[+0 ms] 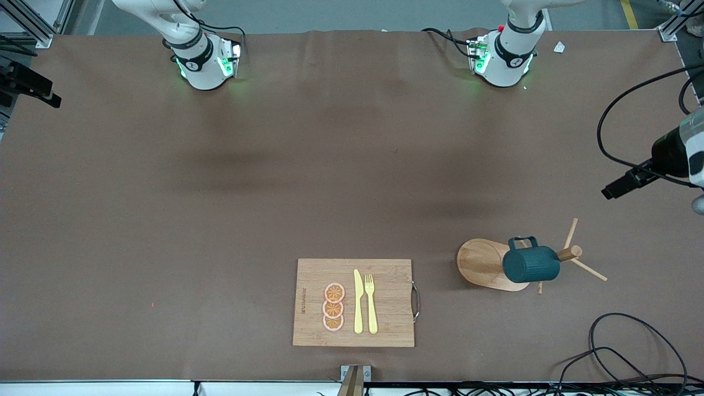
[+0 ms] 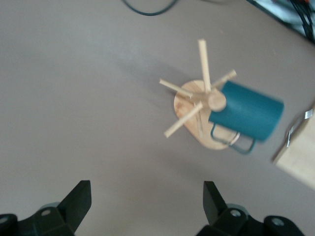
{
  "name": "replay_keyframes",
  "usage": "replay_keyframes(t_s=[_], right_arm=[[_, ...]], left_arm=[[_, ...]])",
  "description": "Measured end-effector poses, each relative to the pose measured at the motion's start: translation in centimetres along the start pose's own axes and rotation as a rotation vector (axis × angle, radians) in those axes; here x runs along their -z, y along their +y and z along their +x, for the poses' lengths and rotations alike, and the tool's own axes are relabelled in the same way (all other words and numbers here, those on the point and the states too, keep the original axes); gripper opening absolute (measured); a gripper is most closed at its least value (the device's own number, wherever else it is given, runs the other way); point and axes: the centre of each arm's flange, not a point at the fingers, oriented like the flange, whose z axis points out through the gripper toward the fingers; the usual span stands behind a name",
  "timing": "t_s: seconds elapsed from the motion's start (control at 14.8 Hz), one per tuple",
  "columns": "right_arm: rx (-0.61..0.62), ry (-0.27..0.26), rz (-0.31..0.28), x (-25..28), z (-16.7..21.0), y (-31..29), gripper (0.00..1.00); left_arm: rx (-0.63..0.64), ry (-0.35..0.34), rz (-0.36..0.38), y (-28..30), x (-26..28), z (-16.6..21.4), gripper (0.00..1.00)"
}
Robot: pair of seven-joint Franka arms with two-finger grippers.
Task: Transfer cup from left to right arm and place
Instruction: 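Move the left gripper down toward the teal mug on the wooden stand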
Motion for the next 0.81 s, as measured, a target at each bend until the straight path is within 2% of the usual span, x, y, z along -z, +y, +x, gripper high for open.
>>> replay_keyframes(t_s=[0.14,0.34,0.47,0.81], right_arm=[[0.000,0.000,0.000,0.0,0.0,0.0,1.00],[0.000,0.000,0.000,0.0,0.0,0.0,1.00],[0.000,0.000,0.000,0.0,0.0,0.0,1.00],[0.000,0.000,0.000,0.0,0.0,0.0,1.00]], left_arm=[[0.171,-0.010,0.001,1.0,-1.8,0.6,1.00],[0.352,-0.024,-0.028,2.8,-3.9,1.8,1.00],[0.430,-0.034,-0.055,3.6,-5.0,2.8,1.00],[0.578,-0.110,-0.140,5.2,-6.8,4.0,1.00]])
